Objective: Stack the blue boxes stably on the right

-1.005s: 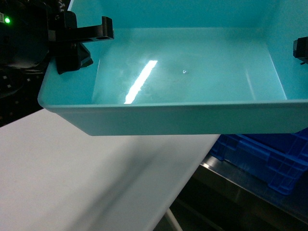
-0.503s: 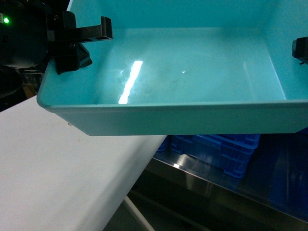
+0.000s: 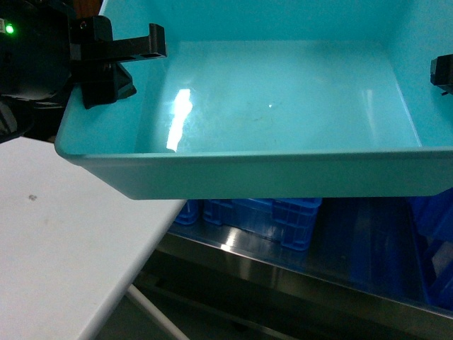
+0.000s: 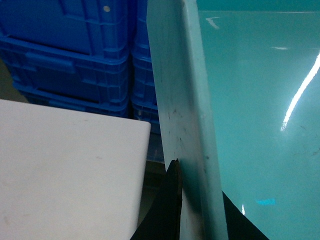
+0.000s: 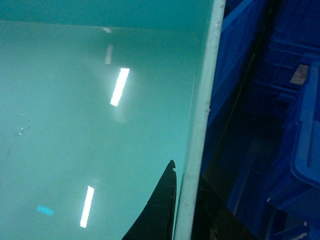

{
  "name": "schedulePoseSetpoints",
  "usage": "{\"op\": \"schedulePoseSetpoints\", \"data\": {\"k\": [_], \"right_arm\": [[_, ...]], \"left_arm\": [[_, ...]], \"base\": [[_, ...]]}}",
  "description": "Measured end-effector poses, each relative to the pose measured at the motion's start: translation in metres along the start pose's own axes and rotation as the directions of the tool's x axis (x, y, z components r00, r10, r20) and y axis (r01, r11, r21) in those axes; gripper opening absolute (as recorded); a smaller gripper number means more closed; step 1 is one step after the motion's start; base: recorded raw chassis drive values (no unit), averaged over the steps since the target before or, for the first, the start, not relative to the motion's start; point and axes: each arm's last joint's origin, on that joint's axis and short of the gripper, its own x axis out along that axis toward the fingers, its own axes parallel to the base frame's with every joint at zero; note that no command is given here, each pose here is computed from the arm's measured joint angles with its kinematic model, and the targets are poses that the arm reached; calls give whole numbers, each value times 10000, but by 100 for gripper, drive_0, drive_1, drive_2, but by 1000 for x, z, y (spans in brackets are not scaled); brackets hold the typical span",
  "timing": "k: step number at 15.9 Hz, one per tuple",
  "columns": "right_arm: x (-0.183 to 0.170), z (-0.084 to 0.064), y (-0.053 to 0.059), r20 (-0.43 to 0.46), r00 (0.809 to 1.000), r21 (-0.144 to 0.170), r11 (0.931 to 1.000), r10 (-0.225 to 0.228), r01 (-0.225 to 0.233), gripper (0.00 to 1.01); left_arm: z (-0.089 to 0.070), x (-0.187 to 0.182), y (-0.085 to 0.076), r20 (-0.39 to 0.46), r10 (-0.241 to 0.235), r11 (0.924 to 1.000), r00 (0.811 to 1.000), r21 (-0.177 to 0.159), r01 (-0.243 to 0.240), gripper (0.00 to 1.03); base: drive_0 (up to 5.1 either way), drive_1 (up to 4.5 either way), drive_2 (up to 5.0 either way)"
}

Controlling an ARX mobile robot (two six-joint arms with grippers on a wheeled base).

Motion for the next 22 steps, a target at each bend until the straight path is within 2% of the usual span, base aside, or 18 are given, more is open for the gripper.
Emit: {"op": "schedulePoseSetpoints", "data": {"k": [22], "right_arm": [[0, 0, 1, -1, 10000, -14, 10000, 40, -40, 7]], "left_arm": [[-1, 0, 1, -31, 26, 10000, 10000, 5, -26, 5]], "base": [[-166, -166, -166]]}}
